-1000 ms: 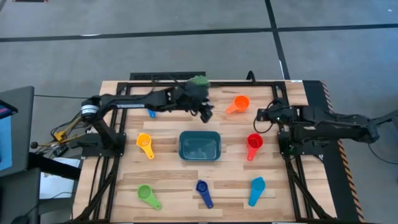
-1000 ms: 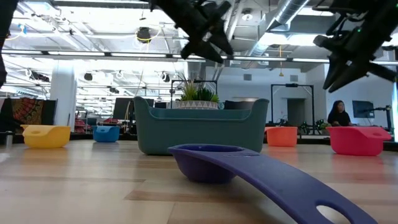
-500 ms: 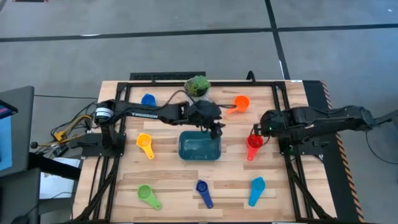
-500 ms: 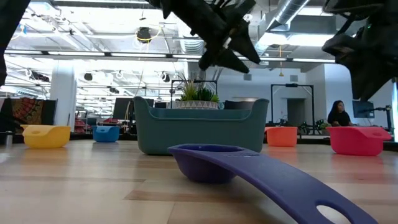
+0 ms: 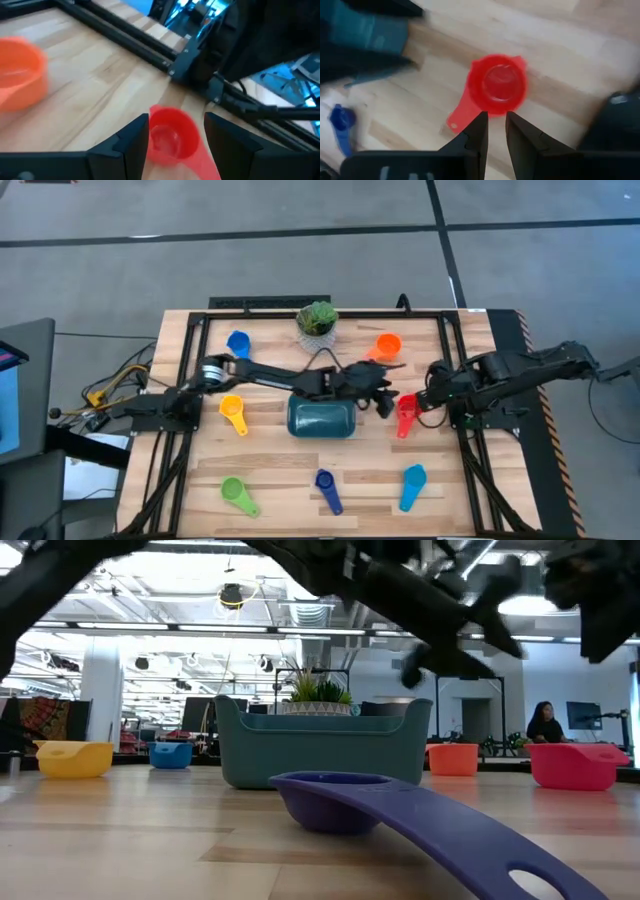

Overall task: Nest measuring cups in basket
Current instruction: Stack the red measuring cup on top of the orange measuring cup

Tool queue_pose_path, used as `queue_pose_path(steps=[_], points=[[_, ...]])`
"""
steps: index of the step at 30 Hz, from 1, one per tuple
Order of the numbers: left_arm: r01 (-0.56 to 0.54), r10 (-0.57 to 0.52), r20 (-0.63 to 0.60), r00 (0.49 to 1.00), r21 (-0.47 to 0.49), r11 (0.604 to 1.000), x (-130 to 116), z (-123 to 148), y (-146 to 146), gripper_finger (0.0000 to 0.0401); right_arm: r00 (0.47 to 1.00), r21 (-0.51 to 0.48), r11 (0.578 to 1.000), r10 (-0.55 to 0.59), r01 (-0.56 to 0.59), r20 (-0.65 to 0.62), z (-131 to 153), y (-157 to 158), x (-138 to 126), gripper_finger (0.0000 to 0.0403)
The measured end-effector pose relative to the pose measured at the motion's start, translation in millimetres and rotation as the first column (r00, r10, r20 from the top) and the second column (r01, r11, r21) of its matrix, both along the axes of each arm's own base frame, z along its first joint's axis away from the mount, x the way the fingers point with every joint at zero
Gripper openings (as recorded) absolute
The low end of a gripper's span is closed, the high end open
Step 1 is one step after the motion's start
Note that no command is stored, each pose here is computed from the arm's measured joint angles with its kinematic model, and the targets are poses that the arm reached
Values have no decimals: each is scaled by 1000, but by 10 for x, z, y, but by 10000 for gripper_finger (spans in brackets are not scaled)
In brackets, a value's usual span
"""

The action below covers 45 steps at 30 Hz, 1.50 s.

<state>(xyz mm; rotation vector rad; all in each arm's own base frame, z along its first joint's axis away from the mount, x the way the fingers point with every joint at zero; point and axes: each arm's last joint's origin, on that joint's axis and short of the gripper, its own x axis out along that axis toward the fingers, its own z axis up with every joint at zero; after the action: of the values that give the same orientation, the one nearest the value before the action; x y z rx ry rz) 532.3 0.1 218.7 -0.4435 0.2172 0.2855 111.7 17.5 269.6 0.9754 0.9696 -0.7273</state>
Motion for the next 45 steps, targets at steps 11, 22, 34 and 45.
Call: queue_pose_path(steps=[11,22,34,45], points=[[-27,32,-96,995,60,998,582,-367,46,180,998,-109,993,29,-35,-54,216,-30,-275,92],[25,-5,-241,970,79,997,582,-652,210,180,998,-107,994,32,-38,-56,217,-25,-293,92],[128,-81,-299,951,141,982,569,-680,197,180,999,-105,994,-4,-1,-46,218,-27,-286,92],[106,-41,-370,928,159,982,526,-732,316,180,999,-101,995,-13,9,-40,219,-26,-283,92]])
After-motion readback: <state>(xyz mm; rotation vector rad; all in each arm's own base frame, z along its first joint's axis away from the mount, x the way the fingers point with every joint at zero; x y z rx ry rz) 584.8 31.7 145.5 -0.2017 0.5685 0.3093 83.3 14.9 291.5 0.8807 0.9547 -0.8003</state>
